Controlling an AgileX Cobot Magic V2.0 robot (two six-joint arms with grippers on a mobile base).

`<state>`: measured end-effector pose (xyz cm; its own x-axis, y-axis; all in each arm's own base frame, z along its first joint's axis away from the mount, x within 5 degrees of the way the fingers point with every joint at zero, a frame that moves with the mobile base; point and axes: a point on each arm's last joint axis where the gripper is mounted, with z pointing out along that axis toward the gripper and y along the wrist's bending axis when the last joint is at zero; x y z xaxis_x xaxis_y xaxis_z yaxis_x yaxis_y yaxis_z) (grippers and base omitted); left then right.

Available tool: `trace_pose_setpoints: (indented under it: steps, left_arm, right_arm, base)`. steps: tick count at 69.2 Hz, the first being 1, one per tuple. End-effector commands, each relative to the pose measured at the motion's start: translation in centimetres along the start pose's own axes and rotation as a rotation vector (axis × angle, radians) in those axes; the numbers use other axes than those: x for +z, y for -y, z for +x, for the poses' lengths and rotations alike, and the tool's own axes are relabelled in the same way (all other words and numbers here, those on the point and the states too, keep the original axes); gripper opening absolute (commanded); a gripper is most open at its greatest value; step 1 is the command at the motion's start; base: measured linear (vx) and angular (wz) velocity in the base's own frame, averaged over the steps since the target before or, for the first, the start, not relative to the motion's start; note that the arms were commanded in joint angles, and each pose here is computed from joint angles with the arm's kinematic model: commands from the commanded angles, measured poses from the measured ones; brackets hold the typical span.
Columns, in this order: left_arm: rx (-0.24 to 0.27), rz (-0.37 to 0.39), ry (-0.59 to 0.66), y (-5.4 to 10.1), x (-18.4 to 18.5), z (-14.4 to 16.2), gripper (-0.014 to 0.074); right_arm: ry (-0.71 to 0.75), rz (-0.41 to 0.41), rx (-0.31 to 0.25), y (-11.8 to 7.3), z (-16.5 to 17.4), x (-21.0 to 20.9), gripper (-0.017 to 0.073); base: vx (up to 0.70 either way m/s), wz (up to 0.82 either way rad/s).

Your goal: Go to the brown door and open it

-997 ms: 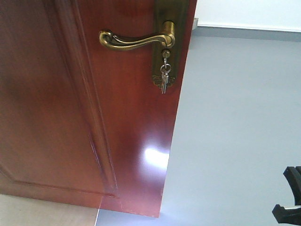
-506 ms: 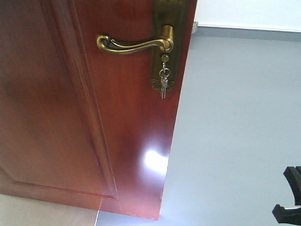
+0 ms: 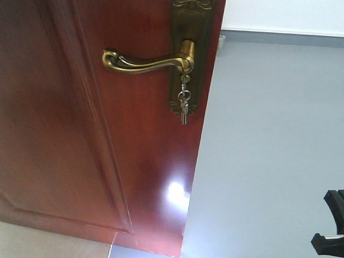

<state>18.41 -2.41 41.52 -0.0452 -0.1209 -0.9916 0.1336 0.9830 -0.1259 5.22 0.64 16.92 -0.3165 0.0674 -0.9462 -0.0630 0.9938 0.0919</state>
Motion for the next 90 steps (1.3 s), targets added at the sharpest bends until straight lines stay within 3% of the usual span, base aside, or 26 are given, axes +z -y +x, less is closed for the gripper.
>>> trace_pose_setpoints:
  steps: [1, 14, 23, 39, 45, 90]
  left_arm:
    - [0.011, 0.003, 0.166, -0.1, -2.6, 0.3, 0.0017]
    - [0.011, -0.007, 0.256, -1.2, -7.1, 7.5, 0.0017]
    - [0.010, -0.014, 0.256, -1.9, -9.4, 13.2, 0.0017]
    - [0.010, -0.014, 0.270, -2.8, -11.8, 20.2, 0.0017]
    - [0.010, -0.006, 0.218, -2.7, -12.2, 20.6, 0.0017]
    - [0.010, -0.001, 0.214, -2.7, -12.6, 20.9, 0.0017]
  right_arm:
    - [0.094, 0.003, -0.016, 0.0, -0.7, -0.1, 0.0000]
    - [0.094, 0.003, -0.016, 0.0, -0.7, -0.1, 0.0000]
    - [0.095, 0.003, -0.016, 0.0, -0.7, -0.1, 0.0000]
    - [0.094, 0.003, -0.016, 0.0, -0.7, -0.1, 0.0000]
    - [0.094, 0.003, -0.016, 0.0, -0.7, -0.1, 0.0000]
    - [0.094, 0.003, -0.016, 0.0, -0.7, -0.1, 0.0000]
  base:
    - [0.00, 0.00]
    - [0.00, 0.00]
    - [0.00, 0.00]
    - [0.00, 0.00]
    - [0.00, 0.00]
    - [0.00, 0.00]
